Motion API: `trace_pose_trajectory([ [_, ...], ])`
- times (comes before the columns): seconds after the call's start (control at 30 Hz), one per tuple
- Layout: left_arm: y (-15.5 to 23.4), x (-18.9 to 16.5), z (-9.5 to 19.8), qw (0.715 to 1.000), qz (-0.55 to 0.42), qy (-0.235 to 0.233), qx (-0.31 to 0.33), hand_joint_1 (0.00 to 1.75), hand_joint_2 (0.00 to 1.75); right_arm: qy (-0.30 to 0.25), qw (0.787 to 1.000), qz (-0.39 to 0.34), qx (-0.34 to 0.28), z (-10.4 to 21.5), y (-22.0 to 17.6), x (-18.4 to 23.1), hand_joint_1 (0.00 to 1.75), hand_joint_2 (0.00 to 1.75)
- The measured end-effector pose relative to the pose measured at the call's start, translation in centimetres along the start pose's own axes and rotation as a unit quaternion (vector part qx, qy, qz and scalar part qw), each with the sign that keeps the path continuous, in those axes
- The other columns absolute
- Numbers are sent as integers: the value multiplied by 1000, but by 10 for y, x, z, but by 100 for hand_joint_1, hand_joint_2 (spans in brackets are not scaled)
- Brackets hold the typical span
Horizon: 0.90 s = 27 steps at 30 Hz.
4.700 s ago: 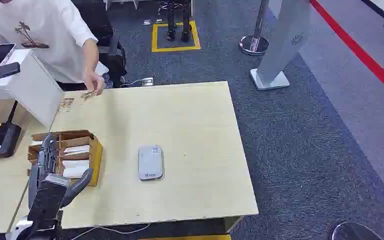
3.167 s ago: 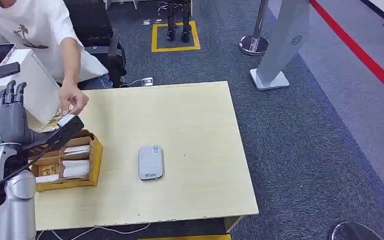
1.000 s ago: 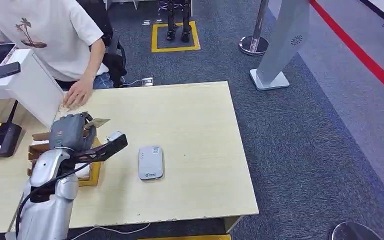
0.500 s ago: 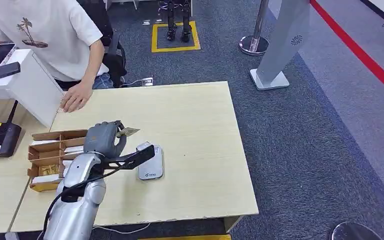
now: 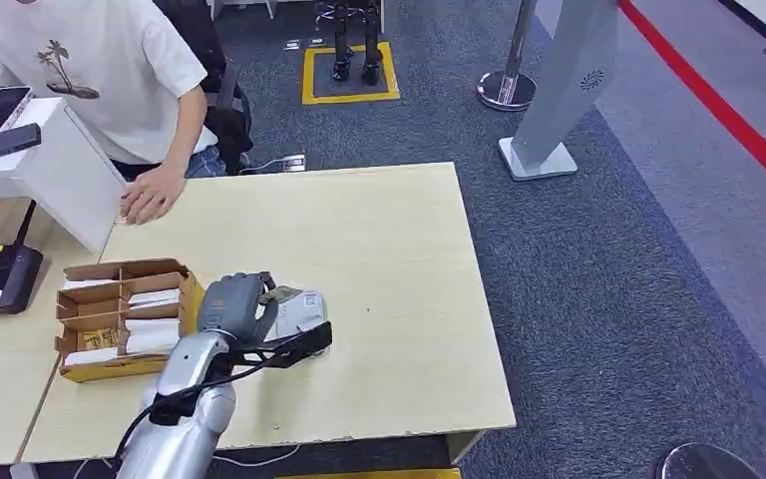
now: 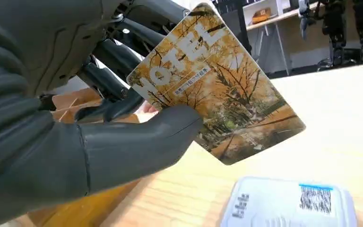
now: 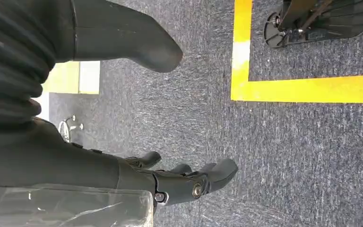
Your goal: Pass the card to the sensor for recognition and then transmit it.
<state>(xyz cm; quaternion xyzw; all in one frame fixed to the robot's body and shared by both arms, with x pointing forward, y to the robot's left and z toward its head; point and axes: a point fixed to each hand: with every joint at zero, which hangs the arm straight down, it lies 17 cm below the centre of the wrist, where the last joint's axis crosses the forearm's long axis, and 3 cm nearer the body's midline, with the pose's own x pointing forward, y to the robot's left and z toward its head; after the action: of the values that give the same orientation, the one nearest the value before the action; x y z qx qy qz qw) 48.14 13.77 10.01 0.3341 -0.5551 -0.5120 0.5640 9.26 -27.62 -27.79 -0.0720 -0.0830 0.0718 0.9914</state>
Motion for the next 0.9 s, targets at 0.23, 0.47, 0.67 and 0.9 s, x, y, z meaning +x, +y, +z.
trace_pose_trajectory([
  [0.23, -24, 3, 6, 1000, 8, 7, -23, 175, 175, -1, 1000, 7, -1, 0, 0, 0, 0, 175],
  [0.47, -42, 10, 12, 999, 17, 9, -33, 175, 175, 1, 1000, 6, -2, 0, -1, 0, 0, 175],
  [0.67, -61, 19, 23, 999, 26, 11, -39, 175, 175, 5, 1000, 5, -5, 0, -2, -2, 0, 175],
  [0.9, -68, 26, 28, 998, 34, 10, -43, 175, 175, 5, 1000, 5, -6, 0, -2, -2, 0, 175],
])
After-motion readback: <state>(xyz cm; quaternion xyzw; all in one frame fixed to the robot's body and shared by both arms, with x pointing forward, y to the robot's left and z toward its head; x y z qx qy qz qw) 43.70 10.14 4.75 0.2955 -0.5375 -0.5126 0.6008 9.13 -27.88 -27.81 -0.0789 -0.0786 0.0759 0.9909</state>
